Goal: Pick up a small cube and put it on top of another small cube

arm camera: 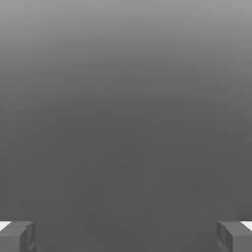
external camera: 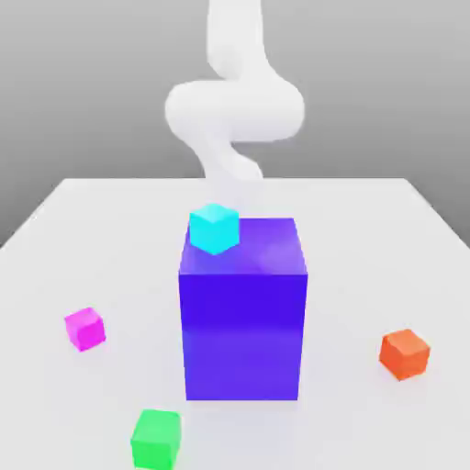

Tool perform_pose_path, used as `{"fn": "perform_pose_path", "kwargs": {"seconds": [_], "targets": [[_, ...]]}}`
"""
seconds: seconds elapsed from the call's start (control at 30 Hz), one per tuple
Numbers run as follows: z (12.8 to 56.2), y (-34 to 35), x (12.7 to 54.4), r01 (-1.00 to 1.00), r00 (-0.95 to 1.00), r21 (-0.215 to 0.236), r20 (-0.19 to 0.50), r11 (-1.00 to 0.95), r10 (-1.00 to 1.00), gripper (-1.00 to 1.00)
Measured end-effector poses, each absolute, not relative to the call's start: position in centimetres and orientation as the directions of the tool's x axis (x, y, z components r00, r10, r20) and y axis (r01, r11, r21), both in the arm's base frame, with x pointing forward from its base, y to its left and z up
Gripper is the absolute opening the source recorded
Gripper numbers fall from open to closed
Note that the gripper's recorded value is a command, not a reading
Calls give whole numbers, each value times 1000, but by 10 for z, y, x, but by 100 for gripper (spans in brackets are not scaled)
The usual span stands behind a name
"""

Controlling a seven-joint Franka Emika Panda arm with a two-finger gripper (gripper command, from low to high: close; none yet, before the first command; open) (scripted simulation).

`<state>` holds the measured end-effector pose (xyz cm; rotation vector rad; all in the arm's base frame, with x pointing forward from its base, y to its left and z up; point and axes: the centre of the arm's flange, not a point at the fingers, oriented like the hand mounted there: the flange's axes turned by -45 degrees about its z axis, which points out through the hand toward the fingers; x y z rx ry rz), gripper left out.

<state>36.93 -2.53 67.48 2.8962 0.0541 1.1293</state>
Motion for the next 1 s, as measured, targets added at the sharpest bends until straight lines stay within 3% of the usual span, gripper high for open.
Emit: {"fn": "perform_pose_path", "kwargs": {"seconds": [0.27,0.5,0.73,1.0], "targets": [[549,-107,410,158,833,167,506,-973,222,0],[437,-171,404,304,869,202,340,-931,358,0],[332,-221,362,456,857,170,181,-873,483,0],[227,-252,283,614,787,61,40,-787,616,0]]}}
